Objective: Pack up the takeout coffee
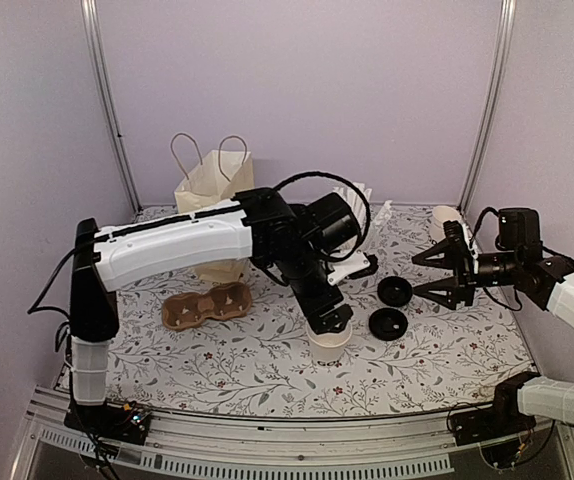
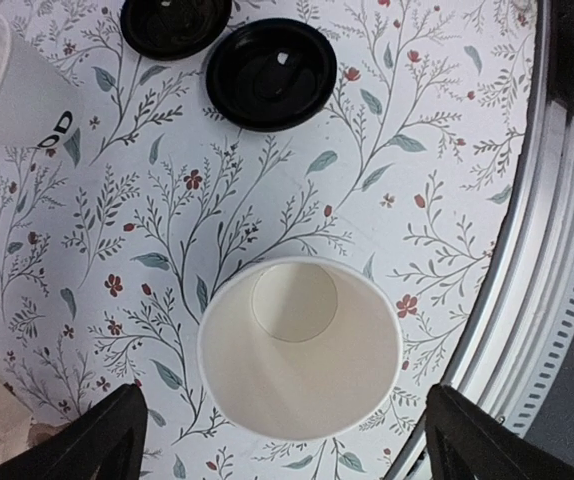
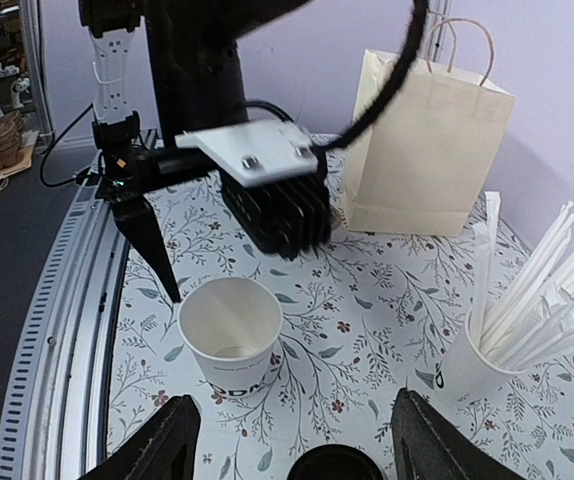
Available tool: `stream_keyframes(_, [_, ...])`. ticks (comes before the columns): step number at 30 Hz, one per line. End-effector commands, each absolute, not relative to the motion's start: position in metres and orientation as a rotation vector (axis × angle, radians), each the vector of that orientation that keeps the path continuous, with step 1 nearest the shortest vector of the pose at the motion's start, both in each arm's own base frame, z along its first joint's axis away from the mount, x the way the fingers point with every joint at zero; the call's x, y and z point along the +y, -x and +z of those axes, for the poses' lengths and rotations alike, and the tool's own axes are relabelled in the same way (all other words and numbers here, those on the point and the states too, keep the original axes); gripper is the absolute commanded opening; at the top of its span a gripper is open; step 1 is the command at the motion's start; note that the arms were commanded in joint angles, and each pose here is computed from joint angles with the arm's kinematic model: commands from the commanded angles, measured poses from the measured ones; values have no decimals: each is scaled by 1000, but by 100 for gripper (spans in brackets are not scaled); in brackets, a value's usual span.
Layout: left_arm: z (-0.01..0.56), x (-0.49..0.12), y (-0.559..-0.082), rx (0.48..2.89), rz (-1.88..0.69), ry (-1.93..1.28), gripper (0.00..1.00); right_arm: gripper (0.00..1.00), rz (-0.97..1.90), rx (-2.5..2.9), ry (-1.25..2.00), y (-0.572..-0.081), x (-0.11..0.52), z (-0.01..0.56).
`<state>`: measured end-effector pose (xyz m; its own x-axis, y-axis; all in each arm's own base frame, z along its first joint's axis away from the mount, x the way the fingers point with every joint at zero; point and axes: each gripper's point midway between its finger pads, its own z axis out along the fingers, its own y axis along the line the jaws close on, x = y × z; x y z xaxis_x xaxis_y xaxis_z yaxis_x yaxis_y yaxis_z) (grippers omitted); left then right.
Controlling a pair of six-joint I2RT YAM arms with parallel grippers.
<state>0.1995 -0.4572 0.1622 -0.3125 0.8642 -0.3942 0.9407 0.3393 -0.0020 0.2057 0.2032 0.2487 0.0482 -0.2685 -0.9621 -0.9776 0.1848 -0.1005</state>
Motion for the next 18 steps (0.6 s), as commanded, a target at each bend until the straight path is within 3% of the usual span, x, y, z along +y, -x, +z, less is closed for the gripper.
stream_keyframes(1, [218, -443, -206, 2142, -359, -1456, 100, 66, 715, 1561, 1243, -236, 193, 238])
stream_keyframes(11, [214, -385, -244, 2084, -452, -1089, 100, 41, 482, 1834, 1538, -238, 200, 143])
stream_keyframes(18, [219, -372, -231, 1999, -595, -974, 100, 37, 331, 1869, 1809, -222, 196, 80])
